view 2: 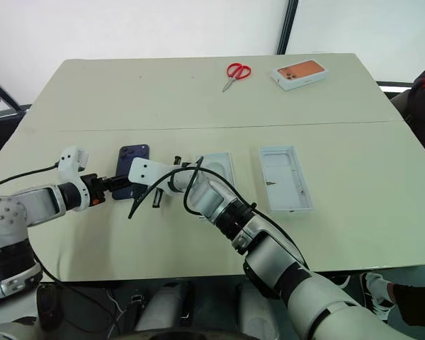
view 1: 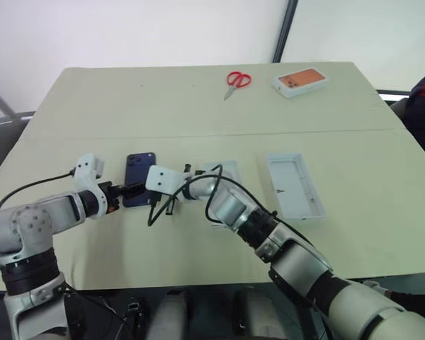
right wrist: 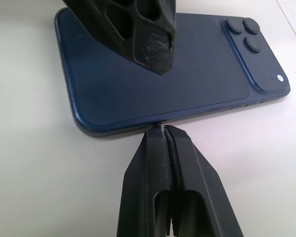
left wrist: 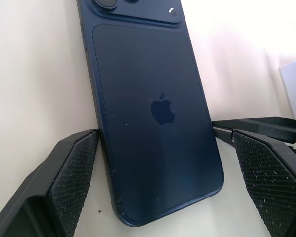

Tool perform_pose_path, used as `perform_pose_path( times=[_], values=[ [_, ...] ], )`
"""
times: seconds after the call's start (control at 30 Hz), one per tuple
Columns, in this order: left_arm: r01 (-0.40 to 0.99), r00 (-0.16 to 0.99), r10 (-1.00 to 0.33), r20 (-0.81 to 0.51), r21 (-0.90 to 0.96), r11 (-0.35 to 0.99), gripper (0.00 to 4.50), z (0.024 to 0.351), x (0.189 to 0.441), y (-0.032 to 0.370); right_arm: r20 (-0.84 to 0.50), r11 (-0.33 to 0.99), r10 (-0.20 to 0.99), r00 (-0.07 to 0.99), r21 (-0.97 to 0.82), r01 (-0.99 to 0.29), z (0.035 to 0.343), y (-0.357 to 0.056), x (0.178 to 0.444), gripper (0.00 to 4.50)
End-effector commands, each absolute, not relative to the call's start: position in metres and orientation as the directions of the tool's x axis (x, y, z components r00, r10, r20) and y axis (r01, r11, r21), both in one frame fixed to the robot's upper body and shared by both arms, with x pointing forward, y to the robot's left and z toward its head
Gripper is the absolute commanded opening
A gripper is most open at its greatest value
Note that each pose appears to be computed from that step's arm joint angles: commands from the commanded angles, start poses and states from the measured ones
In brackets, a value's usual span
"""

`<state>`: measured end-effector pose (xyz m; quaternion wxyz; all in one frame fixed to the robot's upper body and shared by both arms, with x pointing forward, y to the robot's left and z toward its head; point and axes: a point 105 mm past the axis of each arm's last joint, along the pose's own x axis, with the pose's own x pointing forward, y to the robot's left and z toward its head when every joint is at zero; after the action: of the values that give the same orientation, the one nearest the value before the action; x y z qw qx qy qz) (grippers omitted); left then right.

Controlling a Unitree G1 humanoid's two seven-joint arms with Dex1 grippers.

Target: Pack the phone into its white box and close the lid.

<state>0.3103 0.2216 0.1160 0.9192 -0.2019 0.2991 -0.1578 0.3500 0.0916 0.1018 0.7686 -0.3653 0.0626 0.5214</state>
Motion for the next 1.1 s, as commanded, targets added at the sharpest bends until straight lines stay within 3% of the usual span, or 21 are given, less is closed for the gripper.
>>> perform_pose_path(
  times=[0.03,0.33,0.77,0.87,1.0,1.1],
  values=[
    [0.237,0.668,-0.561,-0.489,-0.575,0.783,4.50,0.104,0.304,0.185,-0.426,0.169,0.800,0.423,-0.517,-0.839,0.116,0.105,0.343,0.07],
    [0.214,0.678,-0.554,-0.482,-0.593,0.777,4.50,0.105,0.308,0.182,-0.426,0.169,0.799,0.424,-0.517,-0.839,0.114,0.103,0.343,0.07],
    [0.081,0.781,-0.424,-0.459,-0.599,0.797,4.50,0.112,0.318,0.223,-0.435,0.168,0.791,0.430,-0.521,-0.837,0.110,0.097,0.343,0.07],
    [0.076,0.789,-0.426,-0.442,-0.618,0.782,3.77,0.114,0.319,0.224,-0.438,0.164,0.791,0.427,-0.521,-0.838,0.108,0.096,0.342,0.00],
    [0.062,0.793,-0.421,-0.440,-0.629,0.775,1.70,0.114,0.318,0.225,-0.438,0.162,0.791,0.427,-0.524,-0.836,0.109,0.096,0.341,0.00],
    [0.049,0.799,-0.414,-0.437,-0.638,0.768,1.70,0.115,0.317,0.228,-0.434,0.161,0.790,0.432,-0.534,-0.830,0.112,0.095,0.342,0.00]
  ],
)
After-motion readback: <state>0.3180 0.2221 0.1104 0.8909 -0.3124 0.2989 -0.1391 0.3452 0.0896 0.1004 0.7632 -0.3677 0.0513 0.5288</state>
